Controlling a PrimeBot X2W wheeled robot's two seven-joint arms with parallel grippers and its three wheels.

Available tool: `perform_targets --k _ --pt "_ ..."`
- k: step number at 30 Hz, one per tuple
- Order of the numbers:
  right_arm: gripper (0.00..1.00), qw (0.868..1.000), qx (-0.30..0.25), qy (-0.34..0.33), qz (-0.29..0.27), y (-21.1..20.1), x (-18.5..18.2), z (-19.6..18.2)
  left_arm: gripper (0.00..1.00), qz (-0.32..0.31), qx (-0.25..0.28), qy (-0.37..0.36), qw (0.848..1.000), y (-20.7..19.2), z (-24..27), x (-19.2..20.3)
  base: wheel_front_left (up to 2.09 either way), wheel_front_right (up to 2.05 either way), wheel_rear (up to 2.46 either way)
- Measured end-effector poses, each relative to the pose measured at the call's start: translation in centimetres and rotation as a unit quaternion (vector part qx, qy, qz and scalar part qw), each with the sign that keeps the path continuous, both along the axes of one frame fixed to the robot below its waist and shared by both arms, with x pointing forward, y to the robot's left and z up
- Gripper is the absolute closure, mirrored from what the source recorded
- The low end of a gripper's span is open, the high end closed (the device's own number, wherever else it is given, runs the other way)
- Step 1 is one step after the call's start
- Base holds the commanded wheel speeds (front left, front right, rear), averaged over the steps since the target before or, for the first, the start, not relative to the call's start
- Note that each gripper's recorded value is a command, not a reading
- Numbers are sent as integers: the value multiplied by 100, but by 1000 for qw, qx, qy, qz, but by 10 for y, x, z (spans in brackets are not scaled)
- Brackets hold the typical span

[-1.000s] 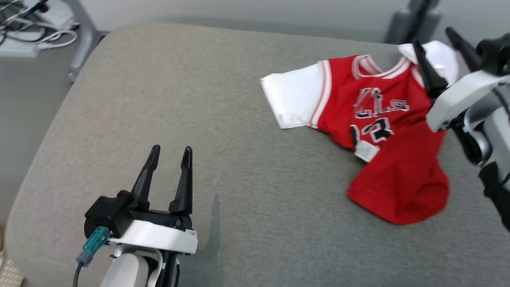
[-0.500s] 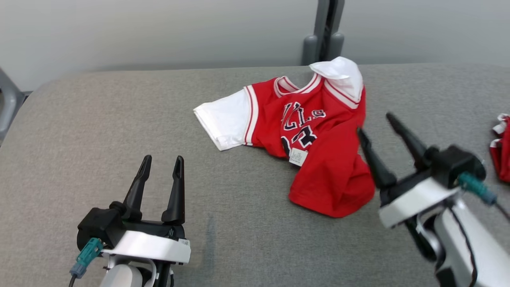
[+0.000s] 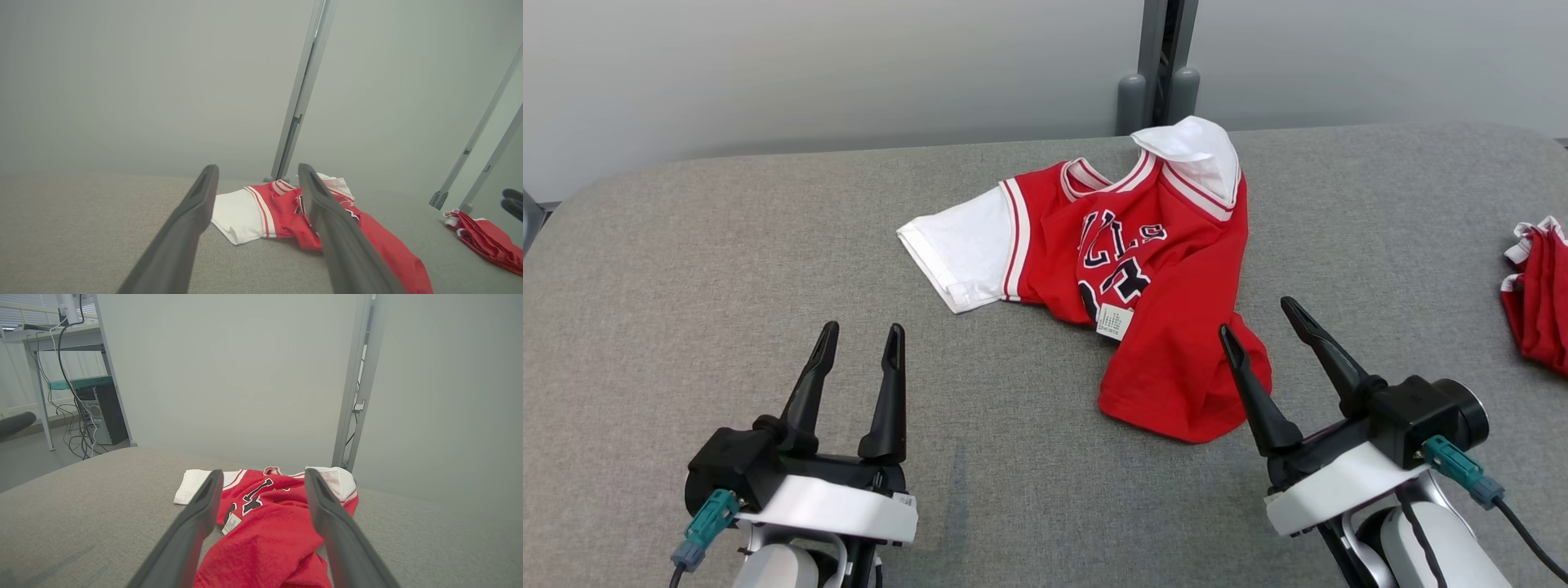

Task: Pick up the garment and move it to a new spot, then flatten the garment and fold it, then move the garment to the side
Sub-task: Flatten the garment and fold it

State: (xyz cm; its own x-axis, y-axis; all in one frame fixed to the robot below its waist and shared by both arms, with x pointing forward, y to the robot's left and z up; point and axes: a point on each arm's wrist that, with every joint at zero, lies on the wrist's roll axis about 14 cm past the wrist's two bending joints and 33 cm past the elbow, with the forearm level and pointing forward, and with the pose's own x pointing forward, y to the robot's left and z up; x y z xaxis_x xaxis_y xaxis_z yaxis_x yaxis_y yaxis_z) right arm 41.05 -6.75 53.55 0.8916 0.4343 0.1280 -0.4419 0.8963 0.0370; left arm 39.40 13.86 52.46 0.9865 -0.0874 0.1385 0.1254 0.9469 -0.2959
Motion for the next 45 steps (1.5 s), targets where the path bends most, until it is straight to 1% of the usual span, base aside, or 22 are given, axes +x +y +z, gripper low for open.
perform_targets --k 11,13,21,25,27,30,34,36,38,41,45 --pt "0 1000 1 -2 -10 -2 -4 2 0 -7 1 -2 1000 -5 1 -1 0 0 0" --pt "0 1000 -1 0 -21 -7 -4 0 0 -7 1 0 1000 -5 0 -2 0 0 0" --pt "0 996 3 -3 -95 -46 -2 -5 0 -4 1 4 1000 -3 -2 -4 0 0 0" --pt "0 993 -1 0 -120 -62 -4 -10 0 1 3 5 1000 -1 -3 -5 0 0 0" --pt "0 992 10 0 -126 -66 -4 -9 0 3 3 7 1000 0 -4 -6 0 0 0" --pt "0 993 34 18 -108 -54 -8 -17 0 6 4 9 1000 1 -5 -6 0 0 0" --pt "0 997 39 58 -37 -5 -22 -40 0 7 4 13 1000 2 -8 -8 0 0 0" --pt "0 996 30 81 4 21 -30 -54 0 9 4 15 1000 3 -9 -9 0 0 0" --pt "0 994 25 100 29 37 -32 -66 0 11 5 17 1000 5 -10 -9 0 0 0" --pt "0 990 3 129 50 49 -29 -87 0 14 4 21 1000 8 -13 -11 0 0 0" --pt "0 984 -20 163 63 57 -22 -111 0 26 6 26 999 16 -15 -15 0 0 0"
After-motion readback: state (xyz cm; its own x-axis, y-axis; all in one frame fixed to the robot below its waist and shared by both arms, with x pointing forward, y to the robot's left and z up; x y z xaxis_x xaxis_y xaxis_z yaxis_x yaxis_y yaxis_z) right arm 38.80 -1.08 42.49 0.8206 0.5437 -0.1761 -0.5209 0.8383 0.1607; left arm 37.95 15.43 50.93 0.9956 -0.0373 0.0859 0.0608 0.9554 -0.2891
